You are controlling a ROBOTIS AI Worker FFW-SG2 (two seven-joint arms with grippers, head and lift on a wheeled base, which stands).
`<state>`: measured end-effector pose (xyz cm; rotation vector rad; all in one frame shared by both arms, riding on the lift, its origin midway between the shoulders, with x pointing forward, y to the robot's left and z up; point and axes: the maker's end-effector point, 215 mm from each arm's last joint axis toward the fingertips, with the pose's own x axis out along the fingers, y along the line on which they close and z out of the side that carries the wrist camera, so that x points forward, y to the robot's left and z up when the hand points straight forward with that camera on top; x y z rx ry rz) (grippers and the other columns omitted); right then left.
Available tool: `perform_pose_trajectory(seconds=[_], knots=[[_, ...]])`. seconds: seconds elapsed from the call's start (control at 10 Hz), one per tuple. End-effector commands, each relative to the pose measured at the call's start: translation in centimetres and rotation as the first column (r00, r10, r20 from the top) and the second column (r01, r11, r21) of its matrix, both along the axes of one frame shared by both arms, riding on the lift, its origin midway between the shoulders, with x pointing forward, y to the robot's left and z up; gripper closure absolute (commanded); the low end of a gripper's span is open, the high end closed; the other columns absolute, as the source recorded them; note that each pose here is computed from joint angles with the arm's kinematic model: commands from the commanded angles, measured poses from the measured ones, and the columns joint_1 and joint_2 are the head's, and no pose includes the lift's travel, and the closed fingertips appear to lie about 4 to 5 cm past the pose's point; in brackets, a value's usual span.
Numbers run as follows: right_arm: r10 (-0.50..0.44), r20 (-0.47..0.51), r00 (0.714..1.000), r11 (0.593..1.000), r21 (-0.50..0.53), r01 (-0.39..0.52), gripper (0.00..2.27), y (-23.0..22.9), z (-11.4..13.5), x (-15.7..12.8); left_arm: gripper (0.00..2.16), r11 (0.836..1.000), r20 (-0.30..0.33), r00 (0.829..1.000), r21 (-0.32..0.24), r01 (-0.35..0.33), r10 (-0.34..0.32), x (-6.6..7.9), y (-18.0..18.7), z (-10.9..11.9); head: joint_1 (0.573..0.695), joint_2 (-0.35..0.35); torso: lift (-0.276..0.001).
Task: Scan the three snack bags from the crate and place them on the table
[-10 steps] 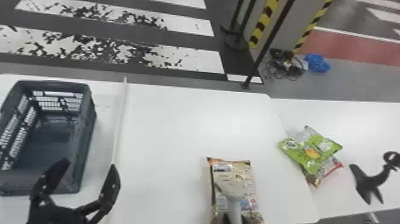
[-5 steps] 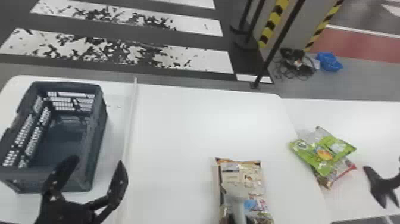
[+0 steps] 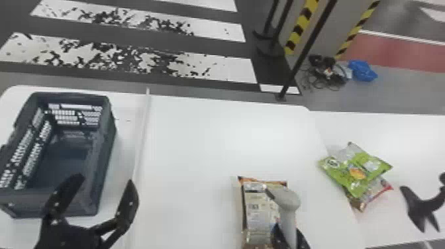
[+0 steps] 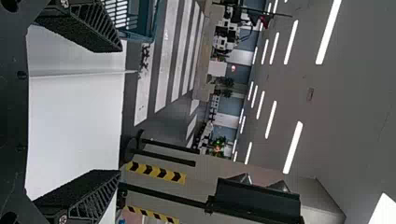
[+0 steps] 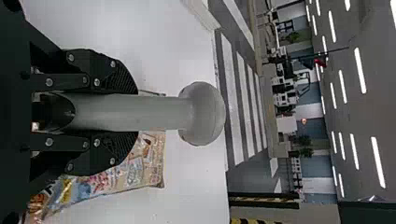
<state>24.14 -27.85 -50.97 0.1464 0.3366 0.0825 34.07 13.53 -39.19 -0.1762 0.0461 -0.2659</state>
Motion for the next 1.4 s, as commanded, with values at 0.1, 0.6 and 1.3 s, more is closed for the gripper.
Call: perform_pose_trajectory(seconds=[0.1,0.6,1.3], knots=[[-0.078,-0.019,0.997,0.997,0.022,0.078,2.20,-9.2,0.8,2.9,0.06,1.000,-0.007,1.000,0.001,0.005,-0.005,-0.5,-0.1,-0.2,0.695,-0.325,-0.037],[-0.013,-0.191,0.981,0.998,0.059,0.025,2.20,-17.3,-3.7,8.6,0.06,1.000,-0.015,1.000,0.005,0.018,-0.018,-1.2,-0.9,-0.2,0.695,-0.350,-0.037],[-0.076,-0.292,0.954,0.997,0.005,0.081,1.01,-20.3,-8.7,10.2,0.06,1.000,-0.023,1.000,0.013,0.020,-0.019,-1.0,-0.8,-0.4,0.695,-0.350,-0.037]])
